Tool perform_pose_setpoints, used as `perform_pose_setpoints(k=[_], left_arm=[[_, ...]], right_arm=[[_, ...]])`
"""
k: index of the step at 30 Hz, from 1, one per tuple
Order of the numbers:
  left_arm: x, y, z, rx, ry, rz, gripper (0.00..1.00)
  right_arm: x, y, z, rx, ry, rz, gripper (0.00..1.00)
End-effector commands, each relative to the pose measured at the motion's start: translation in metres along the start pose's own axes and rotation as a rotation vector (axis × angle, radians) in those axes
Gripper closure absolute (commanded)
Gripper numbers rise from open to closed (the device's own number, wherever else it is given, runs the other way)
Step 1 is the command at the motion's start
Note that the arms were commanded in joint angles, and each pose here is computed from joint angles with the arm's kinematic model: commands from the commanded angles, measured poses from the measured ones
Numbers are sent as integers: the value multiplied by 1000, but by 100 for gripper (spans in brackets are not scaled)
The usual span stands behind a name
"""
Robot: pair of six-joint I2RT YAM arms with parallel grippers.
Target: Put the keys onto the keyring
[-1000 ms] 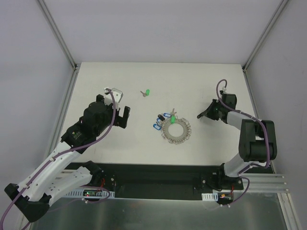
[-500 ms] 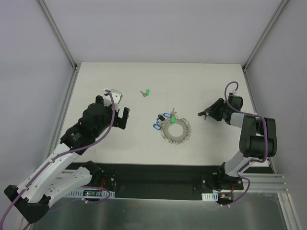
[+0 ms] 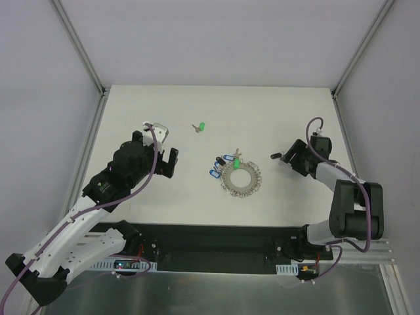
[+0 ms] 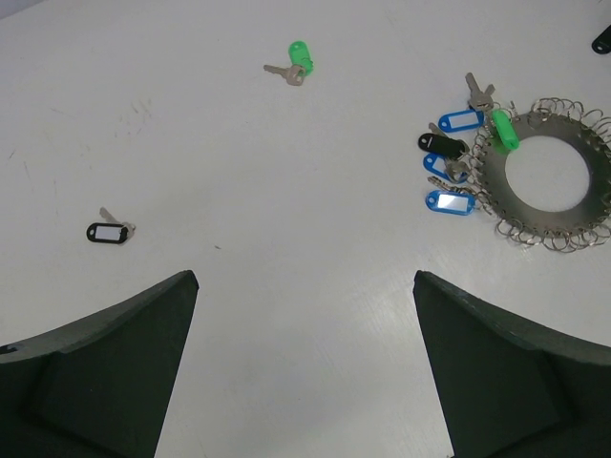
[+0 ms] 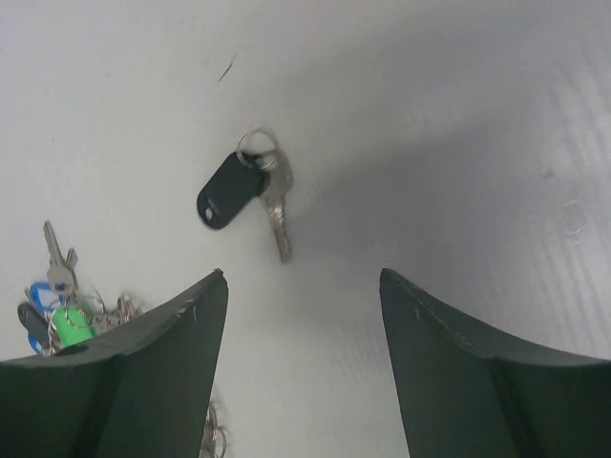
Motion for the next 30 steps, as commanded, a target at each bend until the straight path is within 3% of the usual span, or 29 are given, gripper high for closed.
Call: perform_pose_setpoints(k=[1,9,20,30], left_arm=[[1,-2,0,-10,16,-6,2],[5,0,-1,-14,15,19,2],[9,3,-1,-9,13,43,1],[12,5,-2,-7,20,58,2]], right_arm=[[-22,10,16,-175,19,6,32],[-35,44,48,-404,0,116,33],[-24,93,72,-497,0,273,38],[-55,114,103,-759,78,184,41]])
Point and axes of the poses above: each gripper's point midway between its finger pads, its own x axis out along the fingers, its own z axis along the line the jaws close on, y = z × x, the point moved 8 cm from there along -x, back along the fingers, and after that the axes turned 3 degrees about x, right-handed, at the moved point
